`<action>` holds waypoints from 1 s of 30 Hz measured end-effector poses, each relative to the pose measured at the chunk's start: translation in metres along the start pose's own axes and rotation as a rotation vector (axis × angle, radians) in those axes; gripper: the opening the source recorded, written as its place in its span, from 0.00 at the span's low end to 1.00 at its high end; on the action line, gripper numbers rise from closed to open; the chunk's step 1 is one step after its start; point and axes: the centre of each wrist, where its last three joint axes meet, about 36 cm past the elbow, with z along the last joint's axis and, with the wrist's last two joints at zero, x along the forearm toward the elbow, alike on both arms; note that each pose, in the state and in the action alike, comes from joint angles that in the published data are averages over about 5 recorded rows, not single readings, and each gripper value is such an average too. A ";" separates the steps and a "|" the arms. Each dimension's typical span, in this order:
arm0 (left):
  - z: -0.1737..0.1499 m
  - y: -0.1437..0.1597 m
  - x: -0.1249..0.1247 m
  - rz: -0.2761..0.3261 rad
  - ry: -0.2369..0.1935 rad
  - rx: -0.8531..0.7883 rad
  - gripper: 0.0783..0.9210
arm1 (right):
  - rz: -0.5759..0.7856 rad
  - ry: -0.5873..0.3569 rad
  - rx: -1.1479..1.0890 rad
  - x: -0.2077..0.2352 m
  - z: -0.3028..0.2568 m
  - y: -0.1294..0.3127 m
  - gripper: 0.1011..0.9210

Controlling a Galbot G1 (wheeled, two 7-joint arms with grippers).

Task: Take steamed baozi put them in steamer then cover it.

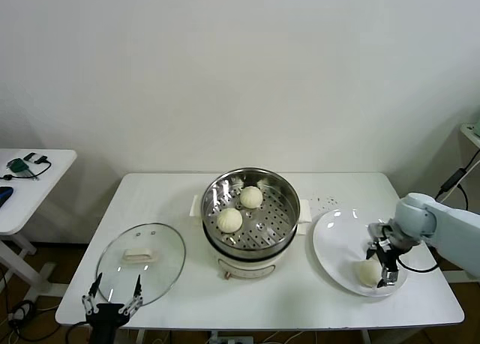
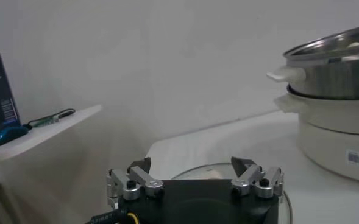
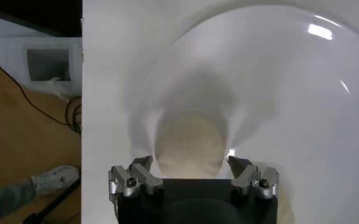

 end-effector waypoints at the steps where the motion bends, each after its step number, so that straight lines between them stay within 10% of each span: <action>1: 0.000 0.000 0.000 0.000 0.001 0.000 0.88 | -0.002 0.000 0.002 -0.001 -0.001 0.000 0.82; 17: 0.001 -0.001 -0.001 0.001 0.003 0.001 0.88 | 0.009 -0.003 0.068 0.018 -0.005 -0.015 0.65; 30: 0.002 -0.002 0.000 0.009 0.006 -0.004 0.88 | 0.122 0.048 0.659 0.171 -0.092 -0.069 0.68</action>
